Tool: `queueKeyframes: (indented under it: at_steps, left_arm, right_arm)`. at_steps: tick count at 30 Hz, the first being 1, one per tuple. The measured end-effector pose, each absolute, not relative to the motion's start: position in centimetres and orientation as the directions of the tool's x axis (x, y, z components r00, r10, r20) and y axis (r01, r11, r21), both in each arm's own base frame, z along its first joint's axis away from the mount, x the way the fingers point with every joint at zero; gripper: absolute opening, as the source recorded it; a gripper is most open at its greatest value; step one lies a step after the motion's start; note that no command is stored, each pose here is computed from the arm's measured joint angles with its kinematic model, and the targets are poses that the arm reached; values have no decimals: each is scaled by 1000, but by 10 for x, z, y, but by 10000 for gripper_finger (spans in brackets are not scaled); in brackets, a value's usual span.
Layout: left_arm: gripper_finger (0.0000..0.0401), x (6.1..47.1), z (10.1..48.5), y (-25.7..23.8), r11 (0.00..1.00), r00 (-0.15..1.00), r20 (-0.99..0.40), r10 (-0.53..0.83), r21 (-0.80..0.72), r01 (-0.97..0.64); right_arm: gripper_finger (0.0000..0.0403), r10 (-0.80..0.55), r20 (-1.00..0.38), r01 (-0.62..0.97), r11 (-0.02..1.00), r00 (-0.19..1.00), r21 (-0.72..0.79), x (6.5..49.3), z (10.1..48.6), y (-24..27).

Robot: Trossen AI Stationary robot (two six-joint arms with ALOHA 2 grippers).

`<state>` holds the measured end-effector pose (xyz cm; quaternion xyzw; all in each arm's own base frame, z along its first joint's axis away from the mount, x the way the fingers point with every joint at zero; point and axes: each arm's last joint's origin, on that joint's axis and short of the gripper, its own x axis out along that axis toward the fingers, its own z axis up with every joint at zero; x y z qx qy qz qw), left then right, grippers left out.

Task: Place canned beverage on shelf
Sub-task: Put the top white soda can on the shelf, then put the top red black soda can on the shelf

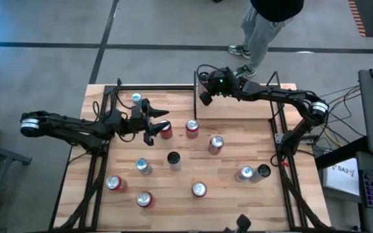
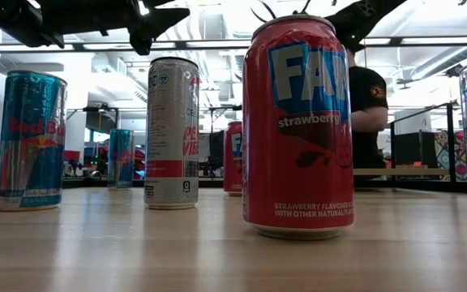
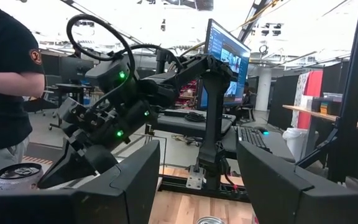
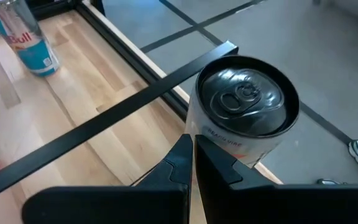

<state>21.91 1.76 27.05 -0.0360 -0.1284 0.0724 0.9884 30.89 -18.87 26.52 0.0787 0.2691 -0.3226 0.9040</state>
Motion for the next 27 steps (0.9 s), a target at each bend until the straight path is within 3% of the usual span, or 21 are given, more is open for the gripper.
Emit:
queueKeyframes:
  at_steps: [18, 27]
  left_arm:
    - [201, 219, 271, 18, 987, 956, 249, 152, -88, -134]
    - [201, 219, 271, 18, 987, 956, 250, 152, -85, -135]
  right_arm:
    - [9, -549, -522, 630, 776, 653, -27, 315, 256, -195]
    - [9, -535, -500, 609, 793, 682, -17, 310, 276, -183]
